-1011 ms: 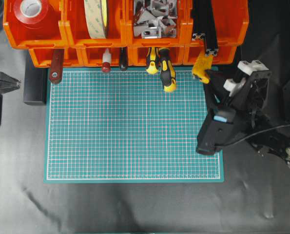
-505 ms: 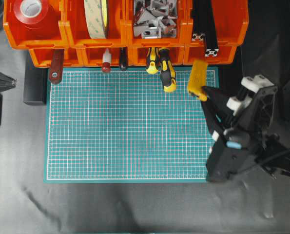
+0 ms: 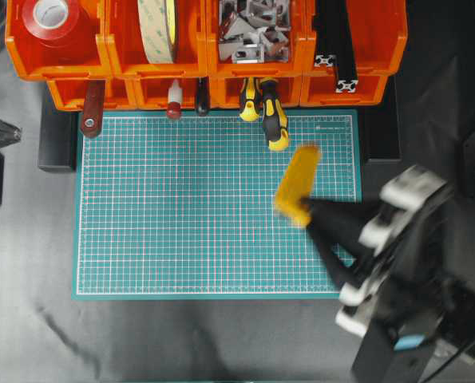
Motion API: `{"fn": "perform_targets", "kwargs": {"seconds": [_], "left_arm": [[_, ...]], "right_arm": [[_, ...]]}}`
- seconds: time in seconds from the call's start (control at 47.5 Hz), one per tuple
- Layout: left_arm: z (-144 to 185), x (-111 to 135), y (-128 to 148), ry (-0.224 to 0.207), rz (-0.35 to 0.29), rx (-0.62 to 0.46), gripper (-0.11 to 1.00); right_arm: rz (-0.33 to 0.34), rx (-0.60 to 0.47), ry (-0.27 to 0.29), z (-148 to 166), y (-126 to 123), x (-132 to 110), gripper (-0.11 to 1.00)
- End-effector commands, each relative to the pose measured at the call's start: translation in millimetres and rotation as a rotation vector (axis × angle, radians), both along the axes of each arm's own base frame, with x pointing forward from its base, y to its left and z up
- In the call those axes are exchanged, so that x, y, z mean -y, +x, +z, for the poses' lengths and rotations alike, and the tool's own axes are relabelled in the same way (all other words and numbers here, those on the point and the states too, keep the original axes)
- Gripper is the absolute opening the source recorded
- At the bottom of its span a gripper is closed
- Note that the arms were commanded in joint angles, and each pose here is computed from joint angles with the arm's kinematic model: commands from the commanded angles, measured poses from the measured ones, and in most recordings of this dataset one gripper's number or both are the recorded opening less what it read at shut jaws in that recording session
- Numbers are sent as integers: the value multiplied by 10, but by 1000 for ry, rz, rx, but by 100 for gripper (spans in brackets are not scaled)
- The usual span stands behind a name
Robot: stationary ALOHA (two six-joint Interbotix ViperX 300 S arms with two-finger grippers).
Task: Pick cutter from container rack with right arm.
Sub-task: 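Carry the yellow cutter with the right gripper down onto the mat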
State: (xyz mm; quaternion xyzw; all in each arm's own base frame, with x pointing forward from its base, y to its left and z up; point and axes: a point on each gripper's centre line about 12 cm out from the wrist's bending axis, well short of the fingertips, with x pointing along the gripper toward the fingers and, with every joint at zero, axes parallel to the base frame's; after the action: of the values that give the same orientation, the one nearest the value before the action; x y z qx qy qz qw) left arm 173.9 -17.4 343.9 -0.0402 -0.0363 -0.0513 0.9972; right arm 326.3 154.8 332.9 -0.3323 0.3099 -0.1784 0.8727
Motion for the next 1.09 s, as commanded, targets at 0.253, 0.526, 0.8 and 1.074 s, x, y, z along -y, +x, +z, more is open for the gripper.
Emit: {"fn": "perform_targets", "kwargs": {"seconds": [0.253, 0.526, 0.8, 1.074], "left_arm": [[87, -11, -73, -1, 3, -22, 0], [95, -13, -91, -1, 3, -26, 0], [83, -10, -83, -5, 1, -31, 0], [75, -12, -82, -3, 3, -34, 0]], "right_arm": [[224, 44, 96, -132, 413, -208, 15], [290, -76, 104, -822, 640, 60, 15], [276, -164, 135, -1308, 800, 441, 15], [283, -218, 167, -1634, 910, 590, 15]]}}
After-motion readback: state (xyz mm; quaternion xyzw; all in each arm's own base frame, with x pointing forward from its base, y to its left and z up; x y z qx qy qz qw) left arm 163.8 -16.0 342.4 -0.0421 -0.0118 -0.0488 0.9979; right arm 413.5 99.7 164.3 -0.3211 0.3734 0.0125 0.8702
